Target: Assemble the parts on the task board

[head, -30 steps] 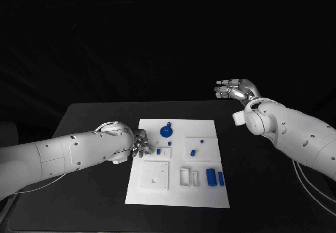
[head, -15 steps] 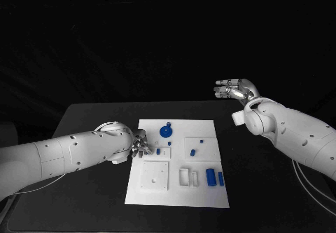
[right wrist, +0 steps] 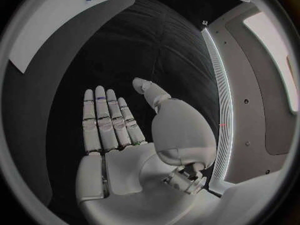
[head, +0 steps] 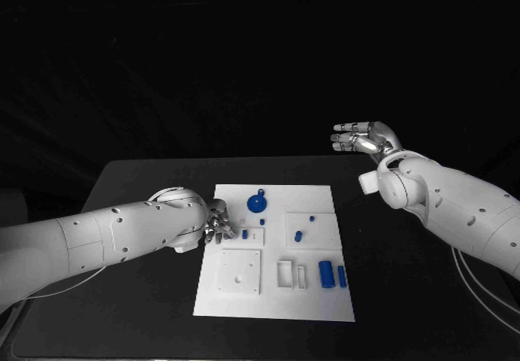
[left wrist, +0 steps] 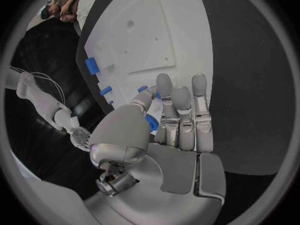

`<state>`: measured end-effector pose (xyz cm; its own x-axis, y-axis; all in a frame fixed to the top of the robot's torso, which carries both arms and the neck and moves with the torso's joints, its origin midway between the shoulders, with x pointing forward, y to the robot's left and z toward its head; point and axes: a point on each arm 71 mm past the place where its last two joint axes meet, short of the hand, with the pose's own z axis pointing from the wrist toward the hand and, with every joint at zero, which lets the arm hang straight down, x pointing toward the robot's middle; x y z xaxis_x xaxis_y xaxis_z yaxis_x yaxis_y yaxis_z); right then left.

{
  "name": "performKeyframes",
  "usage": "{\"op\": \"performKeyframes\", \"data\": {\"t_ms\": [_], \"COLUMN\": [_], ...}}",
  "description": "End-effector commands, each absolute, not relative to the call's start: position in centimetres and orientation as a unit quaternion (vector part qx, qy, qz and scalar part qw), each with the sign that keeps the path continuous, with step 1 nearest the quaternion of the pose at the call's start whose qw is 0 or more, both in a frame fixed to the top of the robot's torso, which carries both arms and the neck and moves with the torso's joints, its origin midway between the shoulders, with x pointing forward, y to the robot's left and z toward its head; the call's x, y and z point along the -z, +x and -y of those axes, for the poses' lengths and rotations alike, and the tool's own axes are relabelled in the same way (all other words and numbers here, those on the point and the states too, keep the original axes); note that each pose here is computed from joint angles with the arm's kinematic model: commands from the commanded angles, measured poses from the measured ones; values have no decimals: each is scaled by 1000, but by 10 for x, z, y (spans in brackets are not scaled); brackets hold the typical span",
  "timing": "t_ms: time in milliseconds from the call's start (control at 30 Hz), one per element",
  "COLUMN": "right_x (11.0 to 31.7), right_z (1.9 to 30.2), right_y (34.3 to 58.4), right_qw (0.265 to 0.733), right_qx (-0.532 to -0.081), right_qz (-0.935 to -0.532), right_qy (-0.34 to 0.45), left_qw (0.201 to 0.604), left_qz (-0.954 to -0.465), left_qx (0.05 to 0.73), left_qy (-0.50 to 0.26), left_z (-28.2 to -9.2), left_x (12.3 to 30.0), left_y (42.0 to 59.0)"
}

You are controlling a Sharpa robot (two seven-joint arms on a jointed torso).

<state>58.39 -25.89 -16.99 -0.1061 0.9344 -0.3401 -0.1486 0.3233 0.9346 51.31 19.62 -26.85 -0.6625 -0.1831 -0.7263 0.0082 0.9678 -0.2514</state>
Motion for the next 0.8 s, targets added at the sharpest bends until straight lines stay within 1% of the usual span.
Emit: {"op": "performKeyframes", "data": {"t_ms": [33, 467, 800], "right_x": [170, 170, 170], "right_z": [257, 257, 256], "right_y": [584, 584, 584], "right_qw": [571, 571, 571], "right_qx": [-476, -476, -477], "right_qz": [-577, -577, -577], "right_qy": [337, 337, 337], "left_qw": [394, 382, 386], "left_qz": [-911, -917, -916], "left_qx": [112, 104, 101], "left_qy": [-48, -43, -47], "left_z": [-195, -194, -194], "left_x": [273, 275, 274], "left_y": [512, 513, 515]}}
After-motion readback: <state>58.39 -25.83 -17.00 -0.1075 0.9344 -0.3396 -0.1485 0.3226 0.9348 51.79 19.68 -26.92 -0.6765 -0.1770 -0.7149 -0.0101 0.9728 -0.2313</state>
